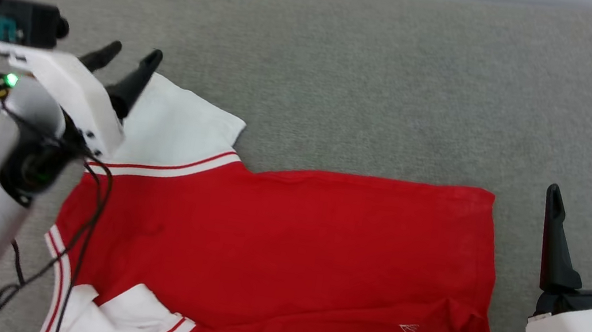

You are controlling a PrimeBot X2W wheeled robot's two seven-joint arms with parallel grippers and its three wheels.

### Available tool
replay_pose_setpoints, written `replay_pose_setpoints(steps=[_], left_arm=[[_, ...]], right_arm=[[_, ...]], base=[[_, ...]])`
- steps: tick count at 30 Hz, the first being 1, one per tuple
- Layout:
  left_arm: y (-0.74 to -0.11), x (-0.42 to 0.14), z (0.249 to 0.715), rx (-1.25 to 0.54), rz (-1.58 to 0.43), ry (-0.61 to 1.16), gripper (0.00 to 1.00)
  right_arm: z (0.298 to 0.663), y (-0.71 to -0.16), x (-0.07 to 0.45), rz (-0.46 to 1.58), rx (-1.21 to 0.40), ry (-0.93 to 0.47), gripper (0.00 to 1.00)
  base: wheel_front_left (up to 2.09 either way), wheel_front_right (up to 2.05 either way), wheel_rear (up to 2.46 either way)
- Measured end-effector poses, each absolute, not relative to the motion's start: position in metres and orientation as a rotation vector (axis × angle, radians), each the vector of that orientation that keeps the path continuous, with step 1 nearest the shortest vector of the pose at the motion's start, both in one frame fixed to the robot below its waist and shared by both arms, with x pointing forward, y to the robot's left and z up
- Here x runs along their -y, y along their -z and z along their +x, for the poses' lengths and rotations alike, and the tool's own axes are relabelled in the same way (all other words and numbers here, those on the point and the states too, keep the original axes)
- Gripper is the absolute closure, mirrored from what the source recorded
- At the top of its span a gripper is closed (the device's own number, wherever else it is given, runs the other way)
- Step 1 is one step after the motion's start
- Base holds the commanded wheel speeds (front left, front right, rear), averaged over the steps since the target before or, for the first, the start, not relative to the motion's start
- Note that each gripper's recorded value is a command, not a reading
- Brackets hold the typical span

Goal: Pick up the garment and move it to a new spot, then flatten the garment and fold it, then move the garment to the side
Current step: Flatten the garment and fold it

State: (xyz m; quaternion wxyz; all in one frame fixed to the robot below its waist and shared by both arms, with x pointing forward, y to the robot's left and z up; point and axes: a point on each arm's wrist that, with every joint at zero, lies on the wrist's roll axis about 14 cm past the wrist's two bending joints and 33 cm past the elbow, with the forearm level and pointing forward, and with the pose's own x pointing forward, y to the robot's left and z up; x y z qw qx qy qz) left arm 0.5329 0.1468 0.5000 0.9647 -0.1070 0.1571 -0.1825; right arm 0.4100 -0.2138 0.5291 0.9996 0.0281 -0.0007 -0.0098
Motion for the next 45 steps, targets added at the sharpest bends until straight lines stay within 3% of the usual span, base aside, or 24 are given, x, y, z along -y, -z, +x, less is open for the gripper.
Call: replay_pose_setpoints(steps=[10, 21, 22, 23, 24, 34, 45], left_arm=[[-0.426, -0.16, 0.562, -0.891, -0.207, 0.338, 0.0], [-0.362, -0.165, 0.554, -1.191, -0.205, 0.268, 0.0], [-0.359, -0.164, 0.552, -1.216, -0.216, 0.263, 0.56], [-0.357, -0.163, 0.55, -1.236, -0.226, 0.265, 0.72], [-0.356, -0.162, 0.549, -1.245, -0.233, 0.264, 0.97], [-0.358, -0.151, 0.543, -1.204, -0.231, 0.3, 1.0], [-0.429, -0.141, 0.568, -0.833, -0.188, 0.39, 1.0]], right_arm=[[0.406, -0.498, 0.241, 0.087, -0.06, 0.109, 0.0], [0.399, -0.467, 0.258, 0.118, -0.121, 0.171, 0.0], [0.399, -0.465, 0.258, 0.121, -0.127, 0.174, 0.0], [0.398, -0.464, 0.259, 0.125, -0.131, 0.177, 0.0], [0.398, -0.463, 0.26, 0.125, -0.134, 0.179, 0.0], [0.399, -0.449, 0.25, 0.201, -0.223, 0.153, 0.0], [0.424, -0.416, 0.222, 0.232, -0.55, 0.001, 0.0]], base=[[0.0, 0.0, 0.0], [0.0, 0.0, 0.0], [0.0, 0.0, 0.0], [0.0, 0.0, 0.0], [0.0, 0.0, 0.0], [0.0, 0.0, 0.0], [0.0, 0.0, 0.0]])
